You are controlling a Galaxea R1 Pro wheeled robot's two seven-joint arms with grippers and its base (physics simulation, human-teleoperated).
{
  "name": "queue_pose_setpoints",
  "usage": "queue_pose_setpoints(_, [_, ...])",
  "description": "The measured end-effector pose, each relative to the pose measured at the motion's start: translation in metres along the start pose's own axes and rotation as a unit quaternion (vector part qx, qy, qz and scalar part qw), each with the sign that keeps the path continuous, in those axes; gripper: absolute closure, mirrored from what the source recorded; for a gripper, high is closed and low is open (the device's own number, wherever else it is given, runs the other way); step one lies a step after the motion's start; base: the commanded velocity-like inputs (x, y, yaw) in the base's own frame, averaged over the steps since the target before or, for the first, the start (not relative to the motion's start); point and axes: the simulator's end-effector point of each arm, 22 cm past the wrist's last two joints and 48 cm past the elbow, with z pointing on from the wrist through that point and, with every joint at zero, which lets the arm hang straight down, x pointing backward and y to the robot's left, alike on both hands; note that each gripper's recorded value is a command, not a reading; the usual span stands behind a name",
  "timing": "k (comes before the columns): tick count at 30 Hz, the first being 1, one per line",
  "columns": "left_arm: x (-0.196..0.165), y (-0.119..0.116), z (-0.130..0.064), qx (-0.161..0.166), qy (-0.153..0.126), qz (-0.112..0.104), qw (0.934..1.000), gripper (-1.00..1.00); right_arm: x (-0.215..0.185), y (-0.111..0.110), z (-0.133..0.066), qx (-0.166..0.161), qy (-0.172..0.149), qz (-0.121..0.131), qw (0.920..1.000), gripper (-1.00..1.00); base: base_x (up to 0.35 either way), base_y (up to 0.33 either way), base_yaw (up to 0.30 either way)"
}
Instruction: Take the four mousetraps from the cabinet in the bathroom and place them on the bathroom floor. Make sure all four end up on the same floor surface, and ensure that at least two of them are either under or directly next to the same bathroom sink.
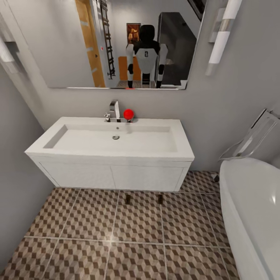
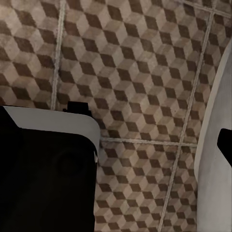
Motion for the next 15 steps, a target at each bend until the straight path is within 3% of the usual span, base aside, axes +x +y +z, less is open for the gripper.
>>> queue_pose_setpoints(15, [-0.0091, -0.0007, -0.0037, 0.002, -0.011, -0.003, 0.9999, -1.00, -0.0095, -0.0034, -0.0013, 0.002, -0.011, 0.003, 0.9999, -1.00, 0.000, 0.000, 0.050])
